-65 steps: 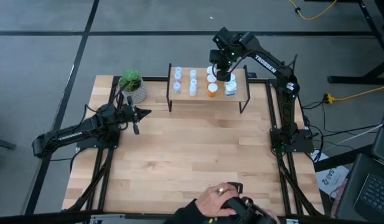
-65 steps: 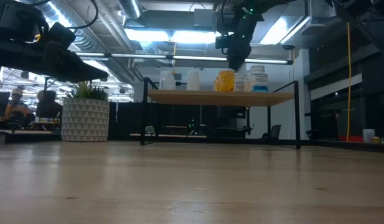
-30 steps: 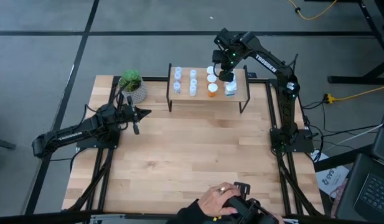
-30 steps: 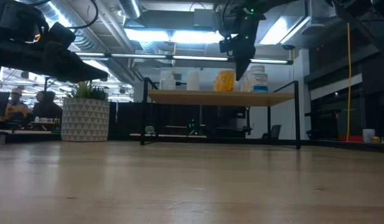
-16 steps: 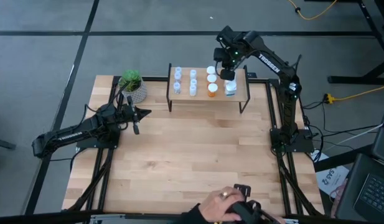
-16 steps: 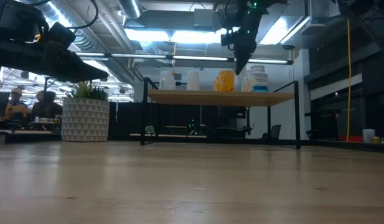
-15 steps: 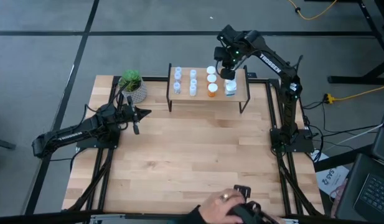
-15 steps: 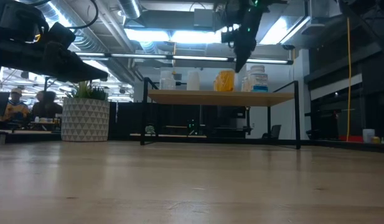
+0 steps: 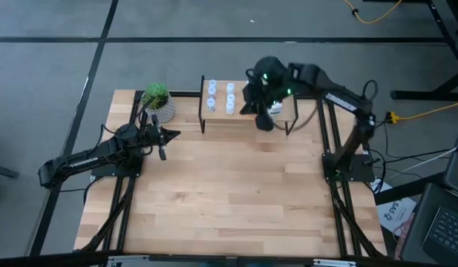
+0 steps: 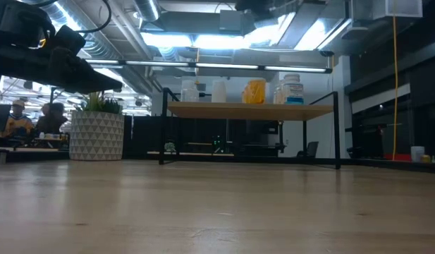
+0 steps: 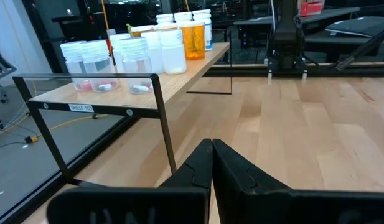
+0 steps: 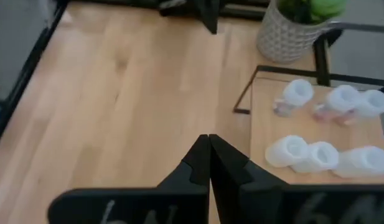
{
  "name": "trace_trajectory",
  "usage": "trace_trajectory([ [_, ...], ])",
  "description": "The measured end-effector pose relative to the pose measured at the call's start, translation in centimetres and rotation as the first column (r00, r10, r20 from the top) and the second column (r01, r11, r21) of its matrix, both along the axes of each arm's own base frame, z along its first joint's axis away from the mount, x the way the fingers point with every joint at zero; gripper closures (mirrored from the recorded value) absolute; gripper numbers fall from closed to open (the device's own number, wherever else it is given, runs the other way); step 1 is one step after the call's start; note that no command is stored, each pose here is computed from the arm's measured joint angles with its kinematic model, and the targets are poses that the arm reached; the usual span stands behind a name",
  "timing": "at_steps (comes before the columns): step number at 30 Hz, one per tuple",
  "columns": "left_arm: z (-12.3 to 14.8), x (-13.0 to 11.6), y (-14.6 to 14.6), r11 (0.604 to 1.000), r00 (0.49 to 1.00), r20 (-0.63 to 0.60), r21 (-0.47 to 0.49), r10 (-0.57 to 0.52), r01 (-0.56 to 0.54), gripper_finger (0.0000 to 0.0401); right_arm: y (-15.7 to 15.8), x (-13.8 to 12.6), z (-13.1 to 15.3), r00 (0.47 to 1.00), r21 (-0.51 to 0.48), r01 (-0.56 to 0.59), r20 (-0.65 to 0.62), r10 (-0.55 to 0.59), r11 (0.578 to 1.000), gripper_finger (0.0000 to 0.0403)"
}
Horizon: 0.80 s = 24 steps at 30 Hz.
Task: Pick and place medicine bottles onto shelf by color
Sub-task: Return to Home Position
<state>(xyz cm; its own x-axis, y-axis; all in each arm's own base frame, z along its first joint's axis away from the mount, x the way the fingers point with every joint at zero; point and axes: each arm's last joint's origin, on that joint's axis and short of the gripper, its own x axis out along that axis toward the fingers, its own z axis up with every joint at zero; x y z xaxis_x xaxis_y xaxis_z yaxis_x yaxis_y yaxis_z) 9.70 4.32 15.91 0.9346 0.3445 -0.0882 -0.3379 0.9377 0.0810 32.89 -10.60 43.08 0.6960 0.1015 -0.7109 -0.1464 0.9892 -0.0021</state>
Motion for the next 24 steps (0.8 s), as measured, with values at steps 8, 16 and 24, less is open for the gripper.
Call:
trace_trajectory([
  [8,0.0,0.0,0.0,1.0,1.0,0.0,0.0,0.0,0.0,0.0401,5.6,-3.0,-5.3,0.984,-0.003,0.079,0.162,-0.077,0.997,0.0398],
  [16,0.0,0.0,0.0,1.0,1.0,0.0,0.0,0.0,0.0,0.0401,9.6,-11.9,-13.8,0.835,0.101,0.172,0.513,-0.199,0.98,0.0398],
  [24,0.0,0.0,0.0,1.0,1.0,0.0,0.0,0.0,0.0,0.0401,10.9,-19.0,-18.3,0.733,0.264,0.129,0.624,-0.271,0.956,0.0396],
])
